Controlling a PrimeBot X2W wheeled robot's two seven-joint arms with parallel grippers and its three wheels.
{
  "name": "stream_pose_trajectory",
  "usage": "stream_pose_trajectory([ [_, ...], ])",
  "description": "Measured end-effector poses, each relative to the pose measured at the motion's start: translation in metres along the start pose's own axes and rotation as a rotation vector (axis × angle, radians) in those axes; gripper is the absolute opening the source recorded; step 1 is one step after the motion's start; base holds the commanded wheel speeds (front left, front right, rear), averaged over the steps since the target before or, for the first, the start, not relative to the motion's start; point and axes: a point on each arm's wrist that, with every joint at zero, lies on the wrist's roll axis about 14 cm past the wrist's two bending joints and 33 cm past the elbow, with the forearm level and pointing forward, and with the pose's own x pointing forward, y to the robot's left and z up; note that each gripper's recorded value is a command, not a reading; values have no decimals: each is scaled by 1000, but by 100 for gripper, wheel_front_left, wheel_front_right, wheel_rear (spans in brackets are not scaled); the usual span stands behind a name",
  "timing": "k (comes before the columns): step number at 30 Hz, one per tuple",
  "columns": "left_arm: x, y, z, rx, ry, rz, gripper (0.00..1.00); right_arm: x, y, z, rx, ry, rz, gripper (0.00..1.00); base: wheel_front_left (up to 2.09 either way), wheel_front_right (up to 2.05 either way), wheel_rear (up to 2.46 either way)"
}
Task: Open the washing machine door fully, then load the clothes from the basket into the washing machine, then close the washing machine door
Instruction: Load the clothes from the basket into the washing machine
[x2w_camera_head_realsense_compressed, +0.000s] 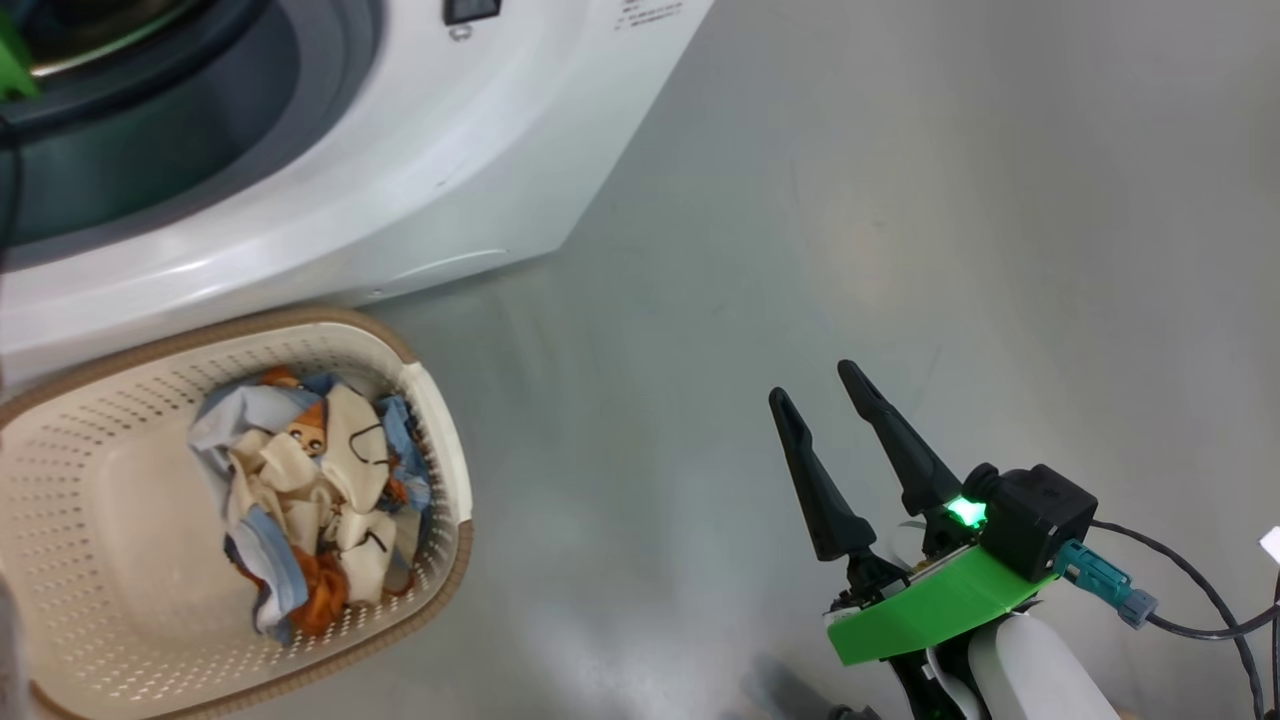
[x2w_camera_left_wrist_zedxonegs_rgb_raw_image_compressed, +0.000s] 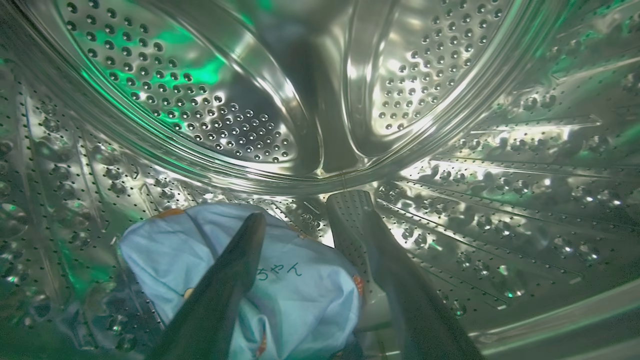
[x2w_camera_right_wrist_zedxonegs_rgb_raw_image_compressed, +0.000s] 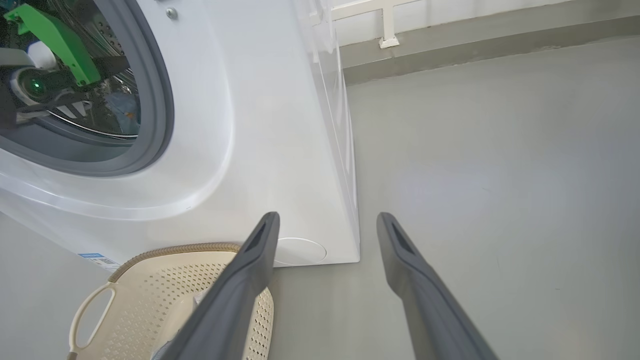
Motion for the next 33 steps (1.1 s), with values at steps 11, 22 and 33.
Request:
stream_pose_trajectory([
  [11,-26,1,8,-25,-4,0,100,0,13,12,5,-36,42,100,0,0,0],
  [22,-61,-11,25,-54,-41,-36,100,-8,20,25,5,-72,62,100,0,0,0],
  [33,-107,-26,34,-124,-79,-87,100,-21,27,36,-2,-106,78,100,0,0,0],
])
